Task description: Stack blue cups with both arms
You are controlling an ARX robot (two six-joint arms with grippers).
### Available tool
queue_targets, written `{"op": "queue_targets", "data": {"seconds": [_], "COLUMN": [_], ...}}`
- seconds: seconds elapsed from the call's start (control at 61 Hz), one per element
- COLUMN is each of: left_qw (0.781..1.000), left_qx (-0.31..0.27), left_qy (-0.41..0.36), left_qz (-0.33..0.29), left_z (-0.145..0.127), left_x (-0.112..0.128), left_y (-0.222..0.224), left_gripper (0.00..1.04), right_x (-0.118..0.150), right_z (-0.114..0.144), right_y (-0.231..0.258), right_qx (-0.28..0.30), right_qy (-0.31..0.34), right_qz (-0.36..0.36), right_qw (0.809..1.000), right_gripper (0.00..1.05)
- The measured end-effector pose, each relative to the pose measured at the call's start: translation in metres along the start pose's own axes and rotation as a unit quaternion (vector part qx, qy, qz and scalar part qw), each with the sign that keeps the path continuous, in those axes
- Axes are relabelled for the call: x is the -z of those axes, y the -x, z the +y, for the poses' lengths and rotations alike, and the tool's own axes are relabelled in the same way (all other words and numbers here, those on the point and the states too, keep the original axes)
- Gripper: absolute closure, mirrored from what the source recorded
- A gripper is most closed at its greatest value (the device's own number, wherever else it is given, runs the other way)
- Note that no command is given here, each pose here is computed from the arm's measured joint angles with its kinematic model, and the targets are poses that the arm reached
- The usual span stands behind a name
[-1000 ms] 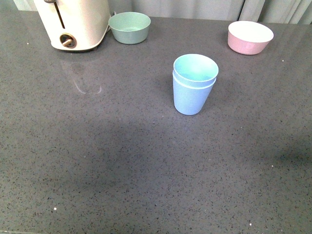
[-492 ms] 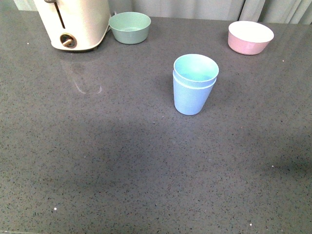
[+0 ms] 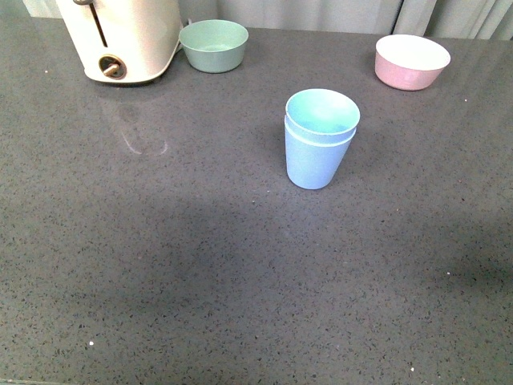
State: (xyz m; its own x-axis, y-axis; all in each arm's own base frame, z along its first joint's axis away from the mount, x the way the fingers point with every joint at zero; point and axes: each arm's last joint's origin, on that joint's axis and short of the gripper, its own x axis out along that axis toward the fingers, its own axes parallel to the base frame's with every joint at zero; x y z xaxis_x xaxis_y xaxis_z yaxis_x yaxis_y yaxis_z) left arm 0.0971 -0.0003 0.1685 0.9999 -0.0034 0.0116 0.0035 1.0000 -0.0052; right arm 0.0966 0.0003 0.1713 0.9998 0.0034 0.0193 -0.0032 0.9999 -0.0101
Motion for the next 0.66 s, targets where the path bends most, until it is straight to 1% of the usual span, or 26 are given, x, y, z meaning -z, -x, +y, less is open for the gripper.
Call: {"op": "queue_targets", "data": {"seconds": [0.049,0.656], "left_qw": [1.000,1.000], "left_qx": [0.000,0.000], "left_qy": [0.000,0.000], "left_qz": [0.000,0.000], "left_z": [0.0000,0.0000], "left_x": [0.0000,0.0000], "left_y": [0.0000,0.0000], "left_gripper": [0.09,0.09], "right_x": [0.0000,0.0000], "right_z": [0.0000,0.0000], "right_y": [0.0000,0.0000], "right_qx": [0.000,0.000], "right_qy": [0.000,0.000], "right_qz": [0.000,0.000], "right_qw": [1.000,1.000], "right_gripper": [0.09,0.09]}}
